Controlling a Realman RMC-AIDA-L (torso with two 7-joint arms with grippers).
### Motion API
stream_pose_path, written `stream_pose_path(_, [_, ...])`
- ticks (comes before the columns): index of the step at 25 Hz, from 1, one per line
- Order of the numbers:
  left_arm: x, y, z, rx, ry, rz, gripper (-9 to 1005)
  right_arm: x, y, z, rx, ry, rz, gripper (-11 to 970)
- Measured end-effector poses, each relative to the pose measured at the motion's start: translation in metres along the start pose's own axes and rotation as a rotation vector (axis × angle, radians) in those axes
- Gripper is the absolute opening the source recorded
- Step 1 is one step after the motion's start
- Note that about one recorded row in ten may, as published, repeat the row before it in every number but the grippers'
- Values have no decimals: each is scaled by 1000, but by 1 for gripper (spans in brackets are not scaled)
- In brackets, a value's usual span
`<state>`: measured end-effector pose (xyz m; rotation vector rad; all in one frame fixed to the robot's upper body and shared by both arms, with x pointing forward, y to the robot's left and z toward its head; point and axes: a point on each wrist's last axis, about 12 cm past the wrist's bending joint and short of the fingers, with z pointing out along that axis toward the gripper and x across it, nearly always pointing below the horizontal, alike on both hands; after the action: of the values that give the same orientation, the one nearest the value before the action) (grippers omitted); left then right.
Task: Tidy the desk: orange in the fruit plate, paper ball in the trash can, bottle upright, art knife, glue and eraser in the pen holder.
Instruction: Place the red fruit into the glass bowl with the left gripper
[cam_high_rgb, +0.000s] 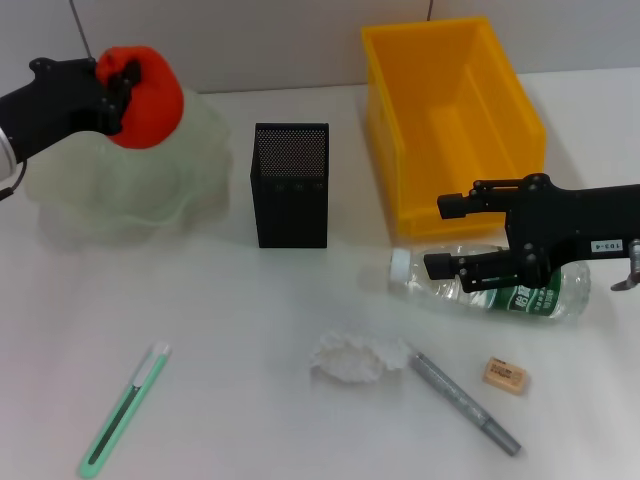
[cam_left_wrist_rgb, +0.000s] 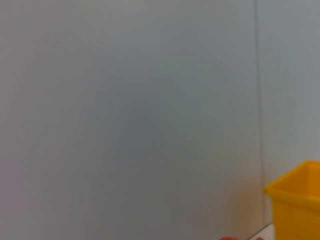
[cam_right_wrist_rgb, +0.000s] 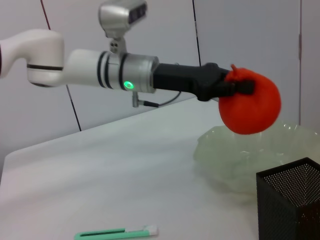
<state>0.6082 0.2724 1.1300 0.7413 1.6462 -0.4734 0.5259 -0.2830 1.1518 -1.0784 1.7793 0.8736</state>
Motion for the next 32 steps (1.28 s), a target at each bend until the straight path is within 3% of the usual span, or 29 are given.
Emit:
stream_pose_path(1, [0,0,0,0,0,0,59,0,0,0,0,0,0,791])
stream_pose_path(2, [10,5,15,-80,6,-8,59,0,0,0,-1,-1,-1,792])
stream_pose_path(4, [16,8,24,-128,35,10,62,0,0,0,-1,-1,-1,792])
stream_pose_path(15, [32,14,35,-279,77,24,81,-2,-2,1,9,-3,-4,791])
stream_pose_path(32, [51,4,43,-303,130,59,110,-5,-2,2,5,-18,-10,792])
